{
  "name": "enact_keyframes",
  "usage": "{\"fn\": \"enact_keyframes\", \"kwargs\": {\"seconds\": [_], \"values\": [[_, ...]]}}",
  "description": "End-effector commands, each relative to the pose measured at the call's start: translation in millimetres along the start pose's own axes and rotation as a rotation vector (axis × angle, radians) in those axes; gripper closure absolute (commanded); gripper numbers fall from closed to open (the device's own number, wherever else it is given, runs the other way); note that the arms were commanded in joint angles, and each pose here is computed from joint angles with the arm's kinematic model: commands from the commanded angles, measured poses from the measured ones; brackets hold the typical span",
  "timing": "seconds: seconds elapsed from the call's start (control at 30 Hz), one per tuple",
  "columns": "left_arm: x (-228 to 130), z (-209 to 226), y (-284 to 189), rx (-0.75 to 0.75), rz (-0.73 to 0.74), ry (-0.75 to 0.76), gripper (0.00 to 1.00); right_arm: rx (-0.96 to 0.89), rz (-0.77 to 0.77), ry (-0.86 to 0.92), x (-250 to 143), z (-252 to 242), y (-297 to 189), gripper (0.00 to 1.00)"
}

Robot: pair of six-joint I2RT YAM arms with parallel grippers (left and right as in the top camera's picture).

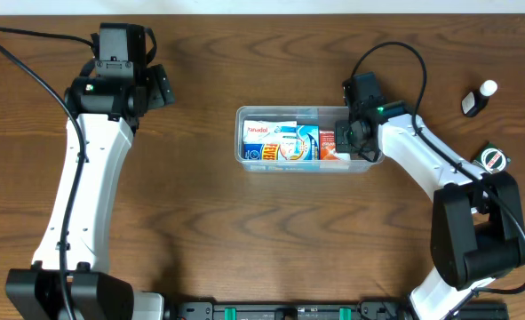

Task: Pack container
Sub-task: 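Open the right gripper and withdraw it to the right, then lower the right gripper and grasp the green Zam-Buk box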

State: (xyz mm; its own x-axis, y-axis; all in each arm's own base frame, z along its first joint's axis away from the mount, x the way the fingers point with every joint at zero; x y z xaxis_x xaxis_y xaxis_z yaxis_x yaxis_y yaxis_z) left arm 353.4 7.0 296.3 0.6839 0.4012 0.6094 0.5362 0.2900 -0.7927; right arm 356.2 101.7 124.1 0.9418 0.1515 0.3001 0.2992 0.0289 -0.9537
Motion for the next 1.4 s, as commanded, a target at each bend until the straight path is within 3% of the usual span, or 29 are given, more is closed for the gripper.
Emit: {"fn": "enact_keyframes", "kwargs": {"seconds": [0.0, 0.33, 0.5, 0.63, 0.7, 0.77, 0.9, 0.97, 1.03, 1.13, 1.37], "values": [[3, 2, -2, 0.009, -0.014, -0.005, 0.02, 0.040, -0.014, -0.030, 7, -1, -4, 0.99], [3, 2, -2, 0.009, -0.014, -0.005, 0.02, 0.037, -0.236, -0.030, 49, -32, -127, 0.99], [3, 2, -2, 0.009, -0.014, -0.005, 0.02, -0.029, -0.307, 0.092, 32, -81, -188, 0.98], [3, 2, -2, 0.009, -0.014, -0.005, 0.02, -0.113, -0.272, 0.273, 2, -142, -206, 0.94], [3, 2, -2, 0.009, -0.014, -0.005, 0.02, -0.153, -0.236, 0.375, -14, -174, -206, 0.85], [3, 2, -2, 0.009, -0.014, -0.005, 0.02, -0.185, -0.201, 0.464, -29, -201, -201, 0.69], [3, 2, -2, 0.009, -0.014, -0.005, 0.02, -0.216, -0.110, 0.606, -59, -242, -178, 0.49], [3, 2, -2, 0.009, -0.014, -0.005, 0.02, -0.215, -0.071, 0.641, -68, -251, -166, 0.38], [3, 2, -2, 0.009, -0.014, -0.005, 0.02, -0.210, -0.030, 0.668, -76, -259, -149, 0.19], [3, 2, -2, 0.009, -0.014, -0.005, 0.02, -0.203, 0.002, 0.686, -81, -267, -124, 0.04], [3, 2, -2, 0.009, -0.014, -0.005, 0.02, -0.195, 0.028, 0.665, -76, -283, -84, 0.01]]}}
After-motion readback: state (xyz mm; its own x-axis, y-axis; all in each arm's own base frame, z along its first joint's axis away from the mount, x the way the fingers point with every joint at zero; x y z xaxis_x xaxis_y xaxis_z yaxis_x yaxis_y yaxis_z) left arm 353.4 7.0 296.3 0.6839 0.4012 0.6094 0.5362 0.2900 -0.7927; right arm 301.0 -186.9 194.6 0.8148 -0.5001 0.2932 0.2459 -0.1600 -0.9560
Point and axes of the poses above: each gripper's point midway between its finger pads, its own y axis out along the fingers, its own z axis along the line the jaws close on, x = y × z, the point moved 9 cm from there along -y, back along the fingers, and after that the axes turned 10 degrees about -y, right-handed, at the moved point
